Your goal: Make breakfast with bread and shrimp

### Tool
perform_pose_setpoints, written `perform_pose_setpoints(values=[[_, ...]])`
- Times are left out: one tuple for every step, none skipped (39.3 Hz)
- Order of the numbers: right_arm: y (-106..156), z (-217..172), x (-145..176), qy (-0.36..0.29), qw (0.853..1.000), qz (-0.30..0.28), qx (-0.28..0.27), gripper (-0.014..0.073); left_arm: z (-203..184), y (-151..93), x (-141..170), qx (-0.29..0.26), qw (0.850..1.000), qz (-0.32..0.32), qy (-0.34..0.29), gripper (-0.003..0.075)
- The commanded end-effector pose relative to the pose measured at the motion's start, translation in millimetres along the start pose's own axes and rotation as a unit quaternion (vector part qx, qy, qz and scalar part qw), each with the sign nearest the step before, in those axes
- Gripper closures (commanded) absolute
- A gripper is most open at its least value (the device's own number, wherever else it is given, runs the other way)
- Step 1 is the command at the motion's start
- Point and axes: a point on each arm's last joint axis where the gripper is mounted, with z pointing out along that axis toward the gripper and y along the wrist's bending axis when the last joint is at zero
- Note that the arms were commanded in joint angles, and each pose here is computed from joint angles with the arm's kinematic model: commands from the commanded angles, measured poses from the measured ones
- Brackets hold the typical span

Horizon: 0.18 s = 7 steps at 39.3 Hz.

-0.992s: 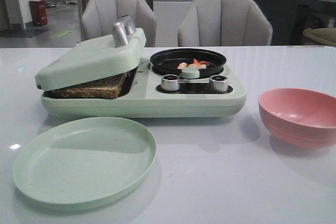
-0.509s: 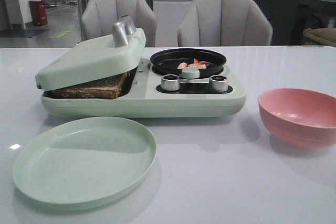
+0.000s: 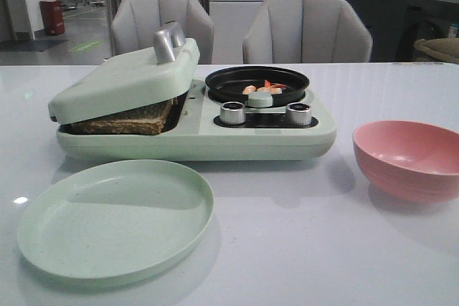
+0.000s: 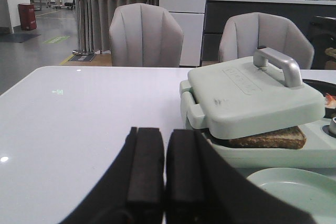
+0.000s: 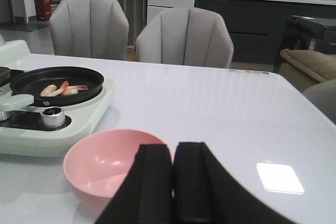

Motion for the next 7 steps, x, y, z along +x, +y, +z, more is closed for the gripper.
perform_pose_setpoints(values=[[0.3,-2.9,-14.7,-0.064,0.998,0.003,0.0,0.0452,-0.6,-0.8,-0.9,0.007,0.999,-0.007,-0.037,0.0606],[0.3,-2.9,-14.7,-0.064,0.998,0.003,0.0,0.0452,-0.6,-0.8,-0.9,0.007,0.999,-0.007,-0.037,0.0606],[0.3,-2.9,-14.7,-0.064,0.998,0.003,0.0,0.0452,-0.6,-0.8,-0.9,0.007,0.999,-0.007,-0.037,0.0606],[0.3,-2.9,-14.7,-0.064,0.998,0.003,0.0,0.0452,-0.6,-0.8,-0.9,0.007,0.999,-0.007,-0.037,0.0606],[0.3,-2.9,-14.7,-0.064,0.998,0.003,0.0,0.0452,-0.6,-0.8,-0.9,0.007,0.999,-0.007,-0.037,0.0606],[0.3,-2.9,-14.7,-0.064,0.998,0.003,0.0,0.0452,-0.6,-0.8,-0.9,0.007,0.999,-0.007,-0.037,0.0606],[0.3,-2.9,-14.7,-0.064,0.998,0.003,0.0,0.0452,-0.6,-0.8,-0.9,0.007,0.999,-0.007,-0.037,0.0606]])
